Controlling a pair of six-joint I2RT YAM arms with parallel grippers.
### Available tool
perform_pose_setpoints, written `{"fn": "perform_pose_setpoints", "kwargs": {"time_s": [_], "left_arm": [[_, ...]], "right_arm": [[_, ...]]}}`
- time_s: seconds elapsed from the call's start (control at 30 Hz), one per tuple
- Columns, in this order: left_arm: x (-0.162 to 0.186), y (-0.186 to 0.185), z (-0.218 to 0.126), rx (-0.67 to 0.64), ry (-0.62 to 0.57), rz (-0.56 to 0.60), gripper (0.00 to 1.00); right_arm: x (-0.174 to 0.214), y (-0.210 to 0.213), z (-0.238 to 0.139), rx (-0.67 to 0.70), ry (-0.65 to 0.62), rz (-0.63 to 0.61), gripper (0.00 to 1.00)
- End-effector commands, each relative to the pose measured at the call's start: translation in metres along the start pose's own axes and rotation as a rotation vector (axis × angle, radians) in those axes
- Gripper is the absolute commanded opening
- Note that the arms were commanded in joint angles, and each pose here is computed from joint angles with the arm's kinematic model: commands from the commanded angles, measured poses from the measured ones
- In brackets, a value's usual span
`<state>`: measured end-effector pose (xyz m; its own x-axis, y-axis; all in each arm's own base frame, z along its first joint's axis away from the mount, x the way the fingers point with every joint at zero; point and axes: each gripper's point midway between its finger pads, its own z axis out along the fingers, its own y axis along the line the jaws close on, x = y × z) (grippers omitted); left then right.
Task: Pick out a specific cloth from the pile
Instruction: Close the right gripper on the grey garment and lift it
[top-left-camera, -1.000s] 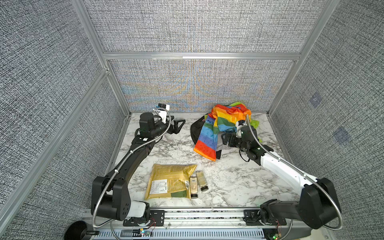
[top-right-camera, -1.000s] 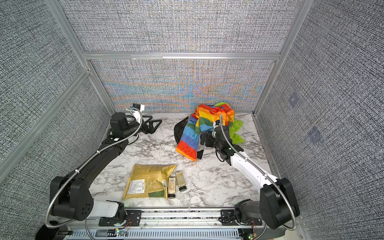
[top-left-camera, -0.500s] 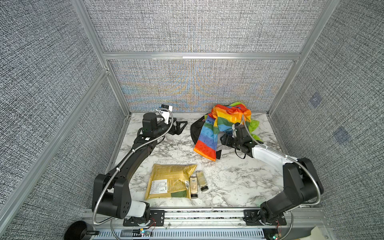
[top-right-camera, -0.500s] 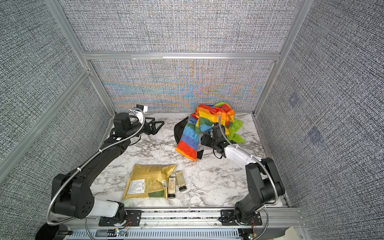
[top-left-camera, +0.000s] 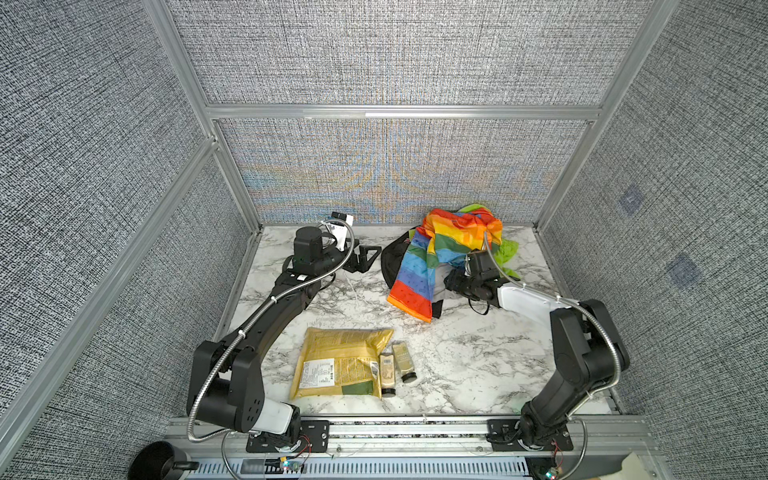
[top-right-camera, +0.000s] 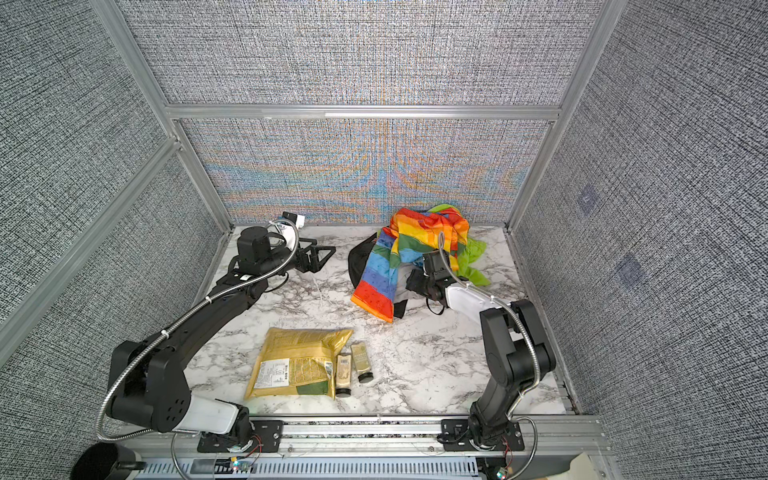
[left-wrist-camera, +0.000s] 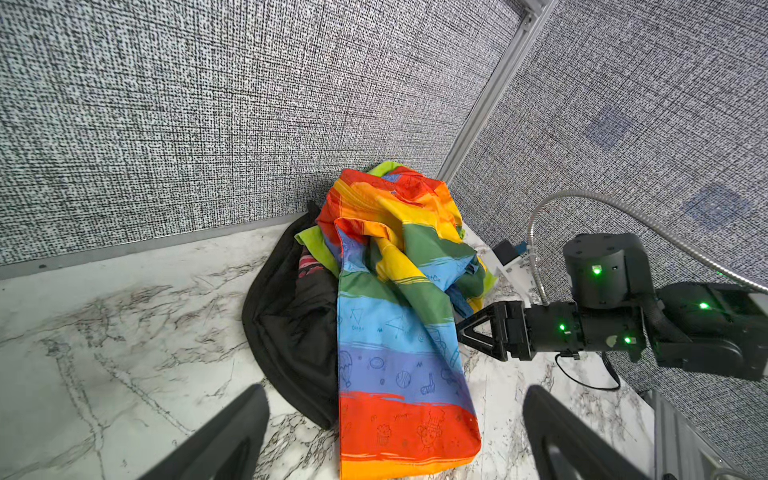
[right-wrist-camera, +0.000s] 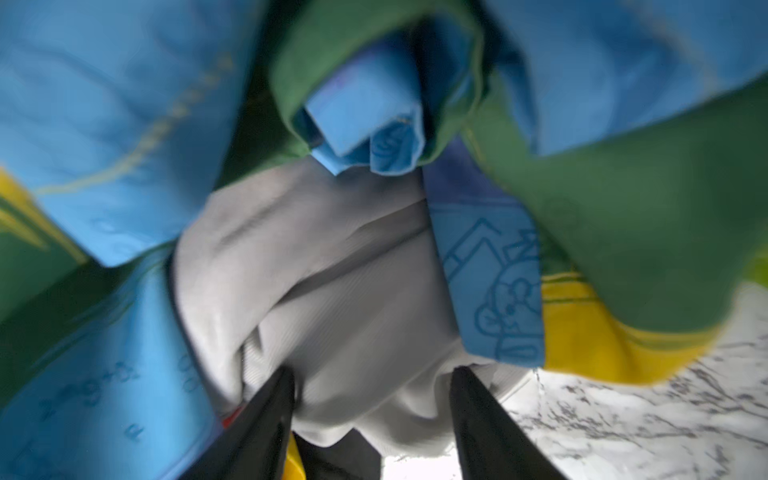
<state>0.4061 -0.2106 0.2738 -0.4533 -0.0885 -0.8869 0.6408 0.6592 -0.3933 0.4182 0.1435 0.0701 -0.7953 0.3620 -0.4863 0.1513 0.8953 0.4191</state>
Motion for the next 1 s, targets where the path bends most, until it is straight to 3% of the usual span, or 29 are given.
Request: {"fn": "perform_pose_setpoints", "kwargs": {"time_s": [0.0, 0.1, 0.2, 0.43, 0.97], "left_arm": [[-0.002, -0.001, 0.001, 0.001, 0.001, 0.014, 0.99], [-0.001, -0.001, 0.002, 0.001, 0.006, 0.012, 0.99], [0.001, -0.001, 0.004, -0.001, 0.011, 0.013, 0.99], [0.001, -0.006, 0.005, 0.015, 0.016, 0.014, 0.98], [0.005, -0.015, 0.008, 0.024, 0.028, 0.029, 0.98]], "right_arm": [[-0.004, 0.008, 0.007, -0.038, -0.003, 0.018, 0.6], [0.0, 0.005, 0.012, -0.033, 0.008, 0.031, 0.5], [-0.001, 0.0, 0.011, -0.016, -0.005, 0.041, 0.33], [-0.01, 0.002, -0.012, -0.026, -0.068, -0.006, 0.01], [-0.066, 0.026, -0.123, -0.102, -0.318, -0.016, 0.0]]}}
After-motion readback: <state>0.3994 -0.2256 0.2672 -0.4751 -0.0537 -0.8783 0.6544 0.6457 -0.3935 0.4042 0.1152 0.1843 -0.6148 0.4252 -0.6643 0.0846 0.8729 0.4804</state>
